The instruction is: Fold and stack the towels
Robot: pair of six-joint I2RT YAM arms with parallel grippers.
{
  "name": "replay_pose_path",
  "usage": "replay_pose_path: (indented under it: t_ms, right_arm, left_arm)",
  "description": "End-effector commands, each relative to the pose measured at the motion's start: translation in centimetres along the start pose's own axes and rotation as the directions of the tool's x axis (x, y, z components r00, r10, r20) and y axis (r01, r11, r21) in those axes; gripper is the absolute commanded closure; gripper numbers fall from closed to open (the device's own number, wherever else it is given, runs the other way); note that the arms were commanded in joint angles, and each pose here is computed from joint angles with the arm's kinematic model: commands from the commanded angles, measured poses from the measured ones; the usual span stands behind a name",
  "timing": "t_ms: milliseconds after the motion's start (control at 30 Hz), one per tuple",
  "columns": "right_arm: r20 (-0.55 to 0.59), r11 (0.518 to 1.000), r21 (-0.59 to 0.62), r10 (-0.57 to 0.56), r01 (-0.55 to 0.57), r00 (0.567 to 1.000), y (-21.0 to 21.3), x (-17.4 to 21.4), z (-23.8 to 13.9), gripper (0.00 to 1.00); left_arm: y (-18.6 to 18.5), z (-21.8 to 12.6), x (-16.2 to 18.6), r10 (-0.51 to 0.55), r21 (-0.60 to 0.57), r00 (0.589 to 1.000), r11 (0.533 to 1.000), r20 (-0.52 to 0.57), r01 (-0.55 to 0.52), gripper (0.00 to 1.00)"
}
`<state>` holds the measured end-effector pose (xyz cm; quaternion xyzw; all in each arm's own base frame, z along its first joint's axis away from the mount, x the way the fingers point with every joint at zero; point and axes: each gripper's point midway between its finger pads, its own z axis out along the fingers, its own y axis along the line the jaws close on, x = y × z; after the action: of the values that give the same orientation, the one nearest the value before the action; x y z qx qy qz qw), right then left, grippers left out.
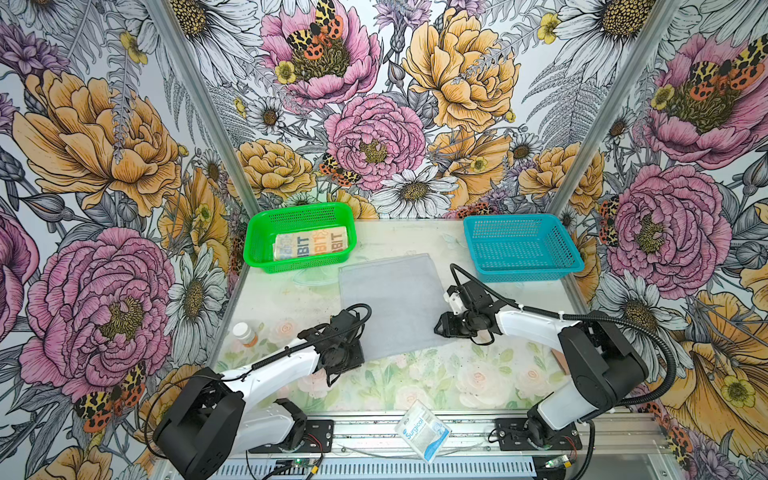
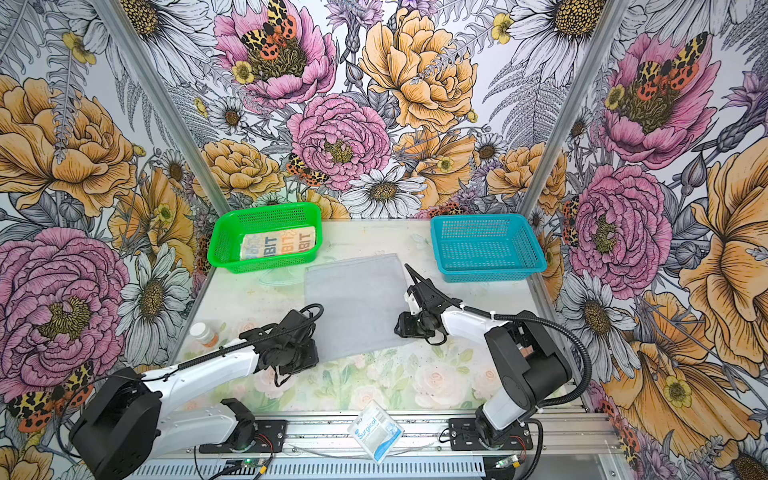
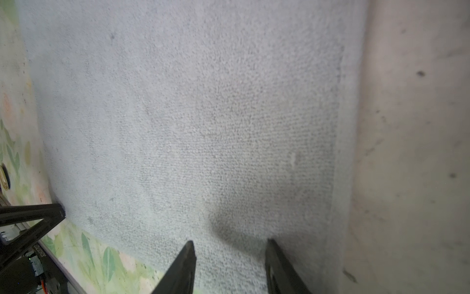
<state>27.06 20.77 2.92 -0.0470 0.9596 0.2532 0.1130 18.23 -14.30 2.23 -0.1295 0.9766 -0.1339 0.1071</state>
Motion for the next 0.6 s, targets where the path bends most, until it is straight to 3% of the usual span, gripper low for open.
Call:
replay_pose_path:
  t_ms: [0,200,567]
  right_arm:
    - [-0.046,0.998,0.050,0.040,-0.038,0.998,-1.6,1.4,0.1,0.53]
    - [-0.016,0.999,0.037,0.027,-0.026,1.000,-1.2,0.8,-0.7,0.53]
    - [0.049,0.996,0.048,0.070,-0.072,0.996,-3.0,1.6,-3.4,0.53]
  left_arm:
    - [1.9,-0.1,1.5,-0.034,-0.040,0.999,0.999,-0.019,0.033,0.71]
    - [0.1,-2.4,0.4,-0.020,0.066,0.999,0.998,0.040,0.017,0.63]
    - [0.7,-2.9,-0.5,-0.007,0.043,0.998,0.999,0.056,0.005,0.56]
